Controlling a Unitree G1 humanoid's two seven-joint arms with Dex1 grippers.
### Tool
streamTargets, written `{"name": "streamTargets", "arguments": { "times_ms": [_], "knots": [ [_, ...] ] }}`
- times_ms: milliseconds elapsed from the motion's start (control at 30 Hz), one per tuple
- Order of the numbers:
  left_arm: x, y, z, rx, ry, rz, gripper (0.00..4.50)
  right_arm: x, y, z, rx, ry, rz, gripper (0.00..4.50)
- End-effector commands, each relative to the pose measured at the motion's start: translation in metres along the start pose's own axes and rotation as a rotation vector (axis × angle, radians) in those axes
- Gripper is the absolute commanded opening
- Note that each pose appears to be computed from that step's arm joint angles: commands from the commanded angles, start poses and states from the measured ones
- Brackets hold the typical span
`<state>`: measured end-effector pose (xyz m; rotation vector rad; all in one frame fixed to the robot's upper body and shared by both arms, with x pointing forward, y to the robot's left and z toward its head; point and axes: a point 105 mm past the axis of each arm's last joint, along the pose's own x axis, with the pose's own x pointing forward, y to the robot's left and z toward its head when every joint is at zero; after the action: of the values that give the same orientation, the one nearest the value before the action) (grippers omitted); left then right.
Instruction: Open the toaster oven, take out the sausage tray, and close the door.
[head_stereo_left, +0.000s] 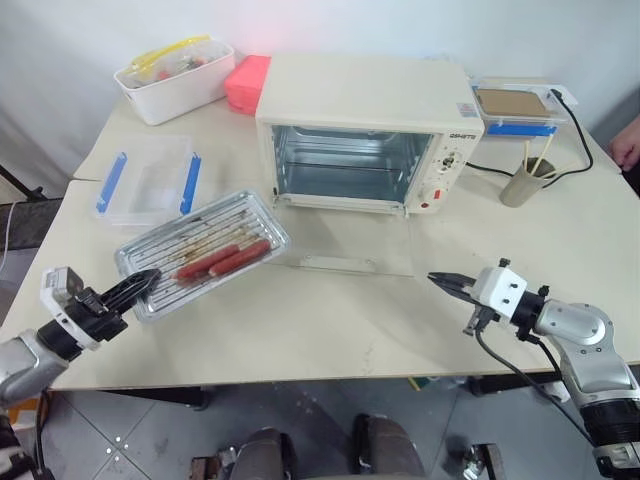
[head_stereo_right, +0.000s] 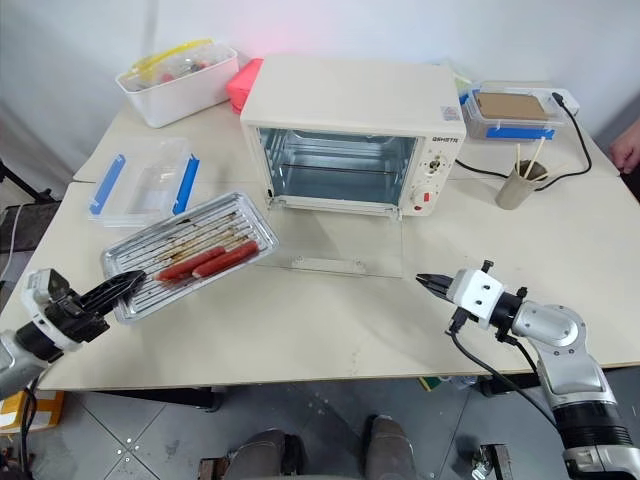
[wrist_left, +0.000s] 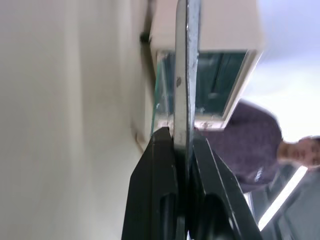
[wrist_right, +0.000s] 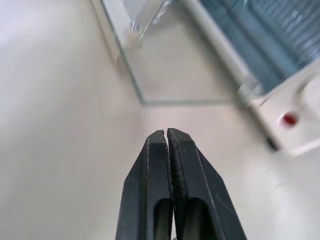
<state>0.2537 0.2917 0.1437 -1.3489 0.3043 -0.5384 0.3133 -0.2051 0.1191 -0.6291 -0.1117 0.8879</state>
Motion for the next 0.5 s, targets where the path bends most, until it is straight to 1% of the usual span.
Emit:
{"name": "streamTargets", "arguments": {
  "times_ms": [33, 100, 233, 300, 333, 500],
  "knots": [
    [-0.01, -0.016, 0.006, 0.056, -0.147, -0.068, 0.0, 0.011, 0.0, -0.002, 0.079, -0.038, 0.027, 0.02],
    [-0.015, -0.015, 0.009, 0.052, -0.251, -0.081, 0.0, 0.02, 0.003, -0.001, 0.125, -0.059, 0.049, 0.02],
    [-0.02, -0.01, 0.016, 0.021, -0.391, -0.072, 0.0, 0.028, 0.003, 0.002, 0.164, -0.095, 0.054, 0.02],
    [-0.021, -0.006, 0.011, 0.013, -0.395, -0.051, 0.0, 0.032, 0.001, 0.009, 0.186, -0.136, 0.047, 0.02],
    [-0.02, -0.006, 0.008, 0.019, -0.375, -0.05, 0.0, 0.032, -0.004, 0.016, 0.186, -0.178, 0.023, 0.02],
    [-0.015, -0.011, 0.006, 0.039, -0.344, -0.059, 0.0, 0.018, -0.046, 0.056, 0.197, -0.366, -0.17, 0.02]
  ]
}}
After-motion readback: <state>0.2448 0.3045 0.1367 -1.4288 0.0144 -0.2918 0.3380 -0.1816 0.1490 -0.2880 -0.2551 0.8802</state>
